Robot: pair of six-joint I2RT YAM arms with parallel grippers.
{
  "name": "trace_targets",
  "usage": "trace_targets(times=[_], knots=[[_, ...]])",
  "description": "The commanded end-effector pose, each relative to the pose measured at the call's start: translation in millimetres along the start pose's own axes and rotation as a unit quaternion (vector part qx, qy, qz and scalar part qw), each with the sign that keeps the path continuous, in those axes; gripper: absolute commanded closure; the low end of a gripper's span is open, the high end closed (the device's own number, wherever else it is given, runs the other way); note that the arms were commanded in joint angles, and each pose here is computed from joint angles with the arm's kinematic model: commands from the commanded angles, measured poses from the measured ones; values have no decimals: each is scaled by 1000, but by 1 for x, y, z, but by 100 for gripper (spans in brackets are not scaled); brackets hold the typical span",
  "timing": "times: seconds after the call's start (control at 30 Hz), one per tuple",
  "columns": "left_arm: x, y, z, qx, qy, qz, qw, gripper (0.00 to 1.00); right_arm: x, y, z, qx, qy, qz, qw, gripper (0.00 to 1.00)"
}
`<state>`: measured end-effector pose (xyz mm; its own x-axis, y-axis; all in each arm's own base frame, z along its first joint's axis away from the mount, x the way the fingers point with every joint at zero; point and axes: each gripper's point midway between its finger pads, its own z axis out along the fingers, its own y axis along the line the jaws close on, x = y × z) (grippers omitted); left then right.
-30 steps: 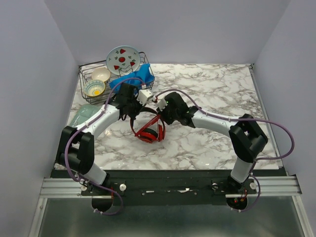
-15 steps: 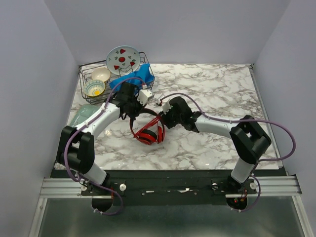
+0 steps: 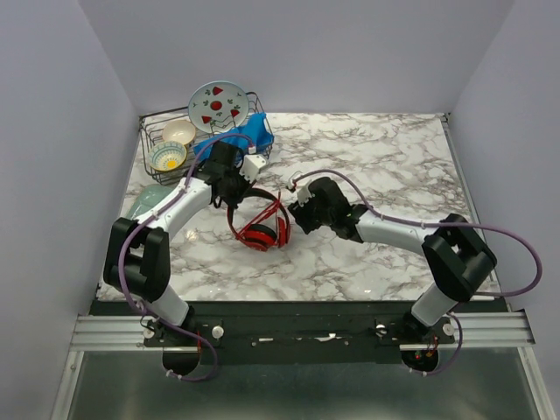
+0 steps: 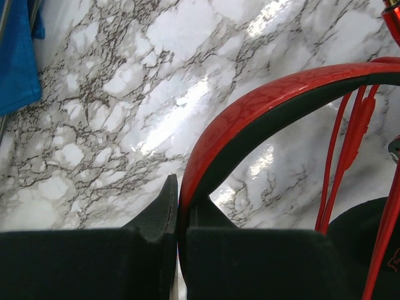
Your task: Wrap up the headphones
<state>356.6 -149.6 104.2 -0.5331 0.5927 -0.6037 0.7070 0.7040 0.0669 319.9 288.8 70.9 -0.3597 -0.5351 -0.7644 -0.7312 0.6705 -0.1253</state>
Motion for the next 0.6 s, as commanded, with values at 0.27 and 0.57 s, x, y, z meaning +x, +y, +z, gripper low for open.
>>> trace_targets(times=[0.27, 0.57], knots=[[65, 81, -5, -60, 55, -58, 995, 100, -21, -15, -28, 38, -32, -7, 999, 39], [111, 111, 1, -44, 76, -114, 990, 100, -30, -18, -44, 44, -51, -8, 998, 39]])
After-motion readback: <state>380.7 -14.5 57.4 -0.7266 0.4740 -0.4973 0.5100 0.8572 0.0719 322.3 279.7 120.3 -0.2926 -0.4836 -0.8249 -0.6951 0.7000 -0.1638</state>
